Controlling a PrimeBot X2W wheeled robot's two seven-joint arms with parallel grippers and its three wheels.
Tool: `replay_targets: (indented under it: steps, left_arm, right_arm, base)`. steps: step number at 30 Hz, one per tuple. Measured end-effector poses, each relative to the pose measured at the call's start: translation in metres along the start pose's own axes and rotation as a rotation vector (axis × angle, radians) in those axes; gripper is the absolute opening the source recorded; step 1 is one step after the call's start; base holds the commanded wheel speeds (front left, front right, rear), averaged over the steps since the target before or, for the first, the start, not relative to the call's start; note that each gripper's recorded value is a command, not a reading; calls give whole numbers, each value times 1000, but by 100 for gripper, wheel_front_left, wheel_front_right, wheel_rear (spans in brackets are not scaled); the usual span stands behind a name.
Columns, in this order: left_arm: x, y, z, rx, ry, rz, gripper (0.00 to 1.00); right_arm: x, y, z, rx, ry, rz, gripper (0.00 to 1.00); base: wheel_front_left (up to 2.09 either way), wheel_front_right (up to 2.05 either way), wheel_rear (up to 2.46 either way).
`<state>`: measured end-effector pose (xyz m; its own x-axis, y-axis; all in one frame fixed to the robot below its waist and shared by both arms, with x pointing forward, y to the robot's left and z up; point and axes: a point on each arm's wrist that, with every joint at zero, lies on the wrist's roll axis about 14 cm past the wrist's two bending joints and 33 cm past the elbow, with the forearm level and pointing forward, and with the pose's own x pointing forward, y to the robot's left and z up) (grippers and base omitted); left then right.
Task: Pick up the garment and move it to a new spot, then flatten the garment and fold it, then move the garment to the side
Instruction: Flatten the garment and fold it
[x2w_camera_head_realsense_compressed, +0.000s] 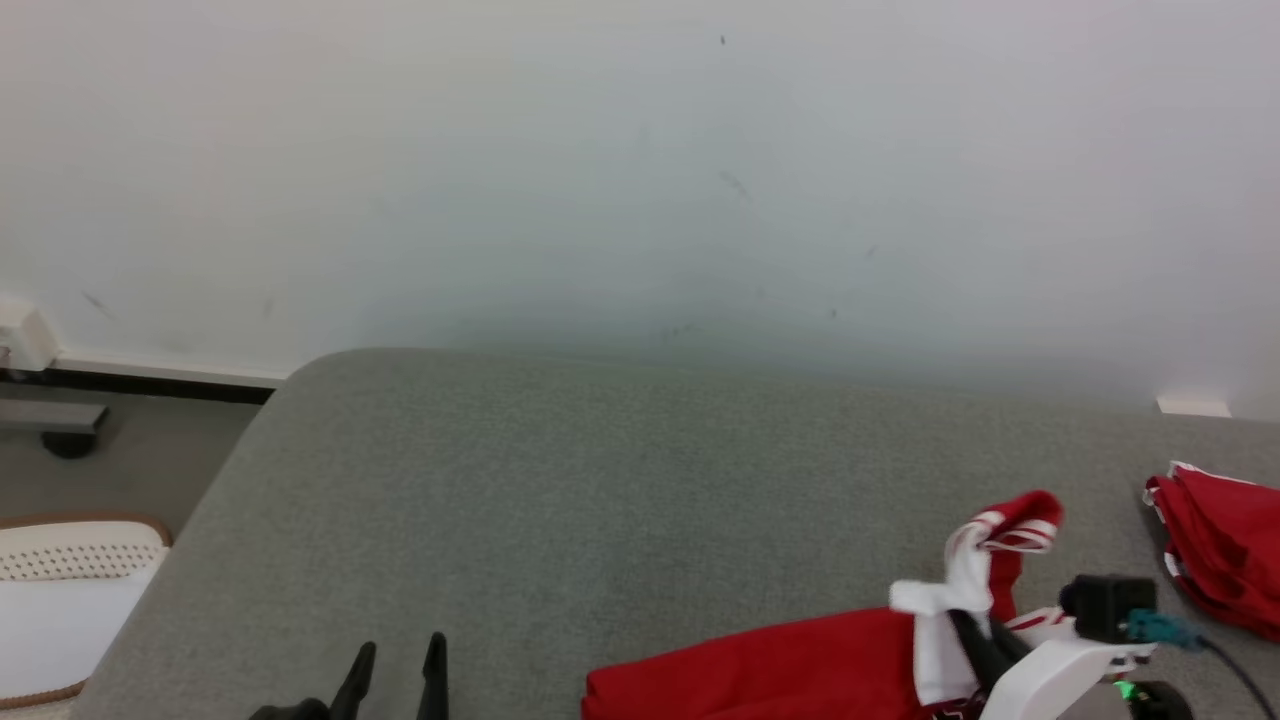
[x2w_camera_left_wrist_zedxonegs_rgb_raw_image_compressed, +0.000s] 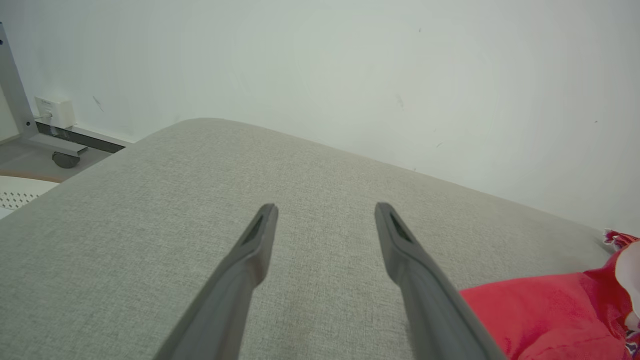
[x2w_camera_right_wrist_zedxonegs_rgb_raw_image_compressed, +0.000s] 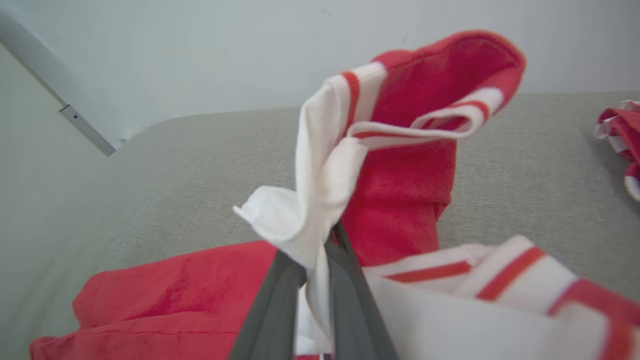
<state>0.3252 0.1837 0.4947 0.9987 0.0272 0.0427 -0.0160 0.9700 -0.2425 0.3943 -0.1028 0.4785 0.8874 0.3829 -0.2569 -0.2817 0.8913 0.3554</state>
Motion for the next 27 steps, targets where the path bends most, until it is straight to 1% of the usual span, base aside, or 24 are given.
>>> replay_targets:
  steps: [4,6,12,16,21,23,24,25,27]
  left_arm:
    - [-6,9,3,-4,-14,30,100]
    - [-10,14,4,-5,-17,45,100]
    - [-22,31,5,-11,-27,103,100]
    - [-31,44,6,-7,-32,145,100]
    - [-36,54,7,-5,-33,173,100]
    - [-36,55,7,-3,-34,176,100]
    - [-36,55,7,-2,-33,177,100]
    - [-35,55,7,-2,-33,177,100]
    - [-34,55,6,-1,-30,175,100]
  right_arm:
    - [0,66,-27,17,64,159,0]
    - [-2,92,-41,23,108,219,0]
    - [1,131,-66,-4,201,318,0]
    - [2,150,-81,-23,255,371,0]
    - [-4,175,-103,-7,329,447,0]
    - [-3,180,-106,6,336,463,0]
    - [-2,182,-107,9,335,467,37]
    - [-2,183,-108,12,335,469,100]
    - [-3,188,-109,39,335,483,100]
  base:
    - [0,0,0]
    - [0,0,0]
    - [0,0,0]
    - [0,0,0]
    - [0,0,0]
    - [0,0,0]
    - [0,0,0]
    - [0,0,0]
    - [0,0,0]
